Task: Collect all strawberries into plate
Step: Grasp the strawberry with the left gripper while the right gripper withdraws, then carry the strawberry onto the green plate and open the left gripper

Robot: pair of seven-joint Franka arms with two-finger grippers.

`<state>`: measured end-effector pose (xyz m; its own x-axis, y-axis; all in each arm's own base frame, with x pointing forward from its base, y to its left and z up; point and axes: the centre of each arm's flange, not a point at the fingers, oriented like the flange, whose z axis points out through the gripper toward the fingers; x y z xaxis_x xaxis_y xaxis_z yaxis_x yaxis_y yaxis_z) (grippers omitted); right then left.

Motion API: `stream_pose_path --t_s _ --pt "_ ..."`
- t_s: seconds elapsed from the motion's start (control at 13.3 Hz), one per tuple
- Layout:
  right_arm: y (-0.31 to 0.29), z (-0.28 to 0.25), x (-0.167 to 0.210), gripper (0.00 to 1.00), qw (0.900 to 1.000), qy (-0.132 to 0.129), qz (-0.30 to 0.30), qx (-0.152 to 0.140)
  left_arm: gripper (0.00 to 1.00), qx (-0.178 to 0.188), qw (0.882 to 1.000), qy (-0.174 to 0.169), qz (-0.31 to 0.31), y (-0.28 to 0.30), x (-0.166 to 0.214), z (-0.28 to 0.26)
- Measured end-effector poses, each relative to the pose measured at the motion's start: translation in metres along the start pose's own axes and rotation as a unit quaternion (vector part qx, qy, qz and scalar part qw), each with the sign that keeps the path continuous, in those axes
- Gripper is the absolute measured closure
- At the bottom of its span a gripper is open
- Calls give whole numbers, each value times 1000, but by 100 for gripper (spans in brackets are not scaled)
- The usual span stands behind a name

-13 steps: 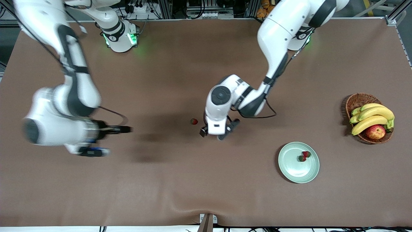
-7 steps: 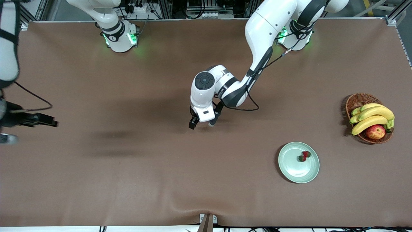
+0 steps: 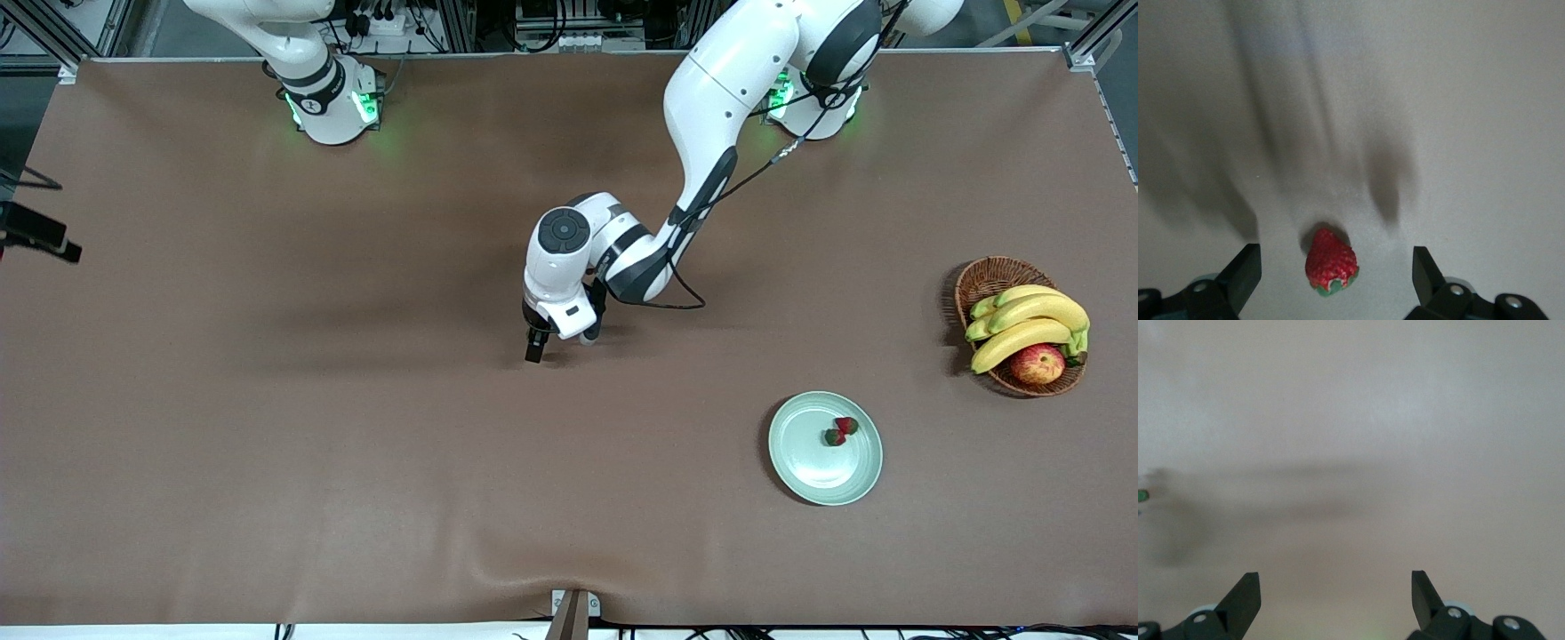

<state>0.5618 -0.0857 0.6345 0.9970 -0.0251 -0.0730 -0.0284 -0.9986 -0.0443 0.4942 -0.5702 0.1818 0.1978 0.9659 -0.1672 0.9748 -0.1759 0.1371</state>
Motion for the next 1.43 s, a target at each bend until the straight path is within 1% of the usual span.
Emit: stream_pose_path --t_s 0.23,0.38,0.53,0.6,0.68,0.75,1.05,1.13,1.28,1.43 --pt "-1 -11 -16 0 1000 -12 1 3 0 -7 1000 -5 -3 2 0 0" --pt "-5 -12 -30 0 999 -45 9 8 0 -9 1000 -7 -4 2 0 2" --pt "-15 -7 -32 0 998 -60 16 8 0 -9 1000 -7 -4 1 1 6" --pt "-20 -3 -31 0 998 -64 15 7 5 -8 1000 -7 -4 1 1 7" --pt "-24 1 -30 0 998 -67 14 7 5 -8 1000 -7 -4 1 1 8" --pt "-25 3 -29 0 997 -69 14 6 13 -8 1000 -7 -4 1 1 8" --pt "-22 19 -21 0 998 -63 17 1 62 -9 1000 -8 2 -3 -6 8" --pt "-22 20 -21 0 998 -63 17 0 68 -13 1000 -7 1 0 -5 6" --pt "-19 19 -20 0 998 -57 19 -10 68 -31 999 5 -5 23 10 -9" --pt "-16 19 -20 0 998 -57 20 -21 68 -40 998 40 -1 63 50 -44"
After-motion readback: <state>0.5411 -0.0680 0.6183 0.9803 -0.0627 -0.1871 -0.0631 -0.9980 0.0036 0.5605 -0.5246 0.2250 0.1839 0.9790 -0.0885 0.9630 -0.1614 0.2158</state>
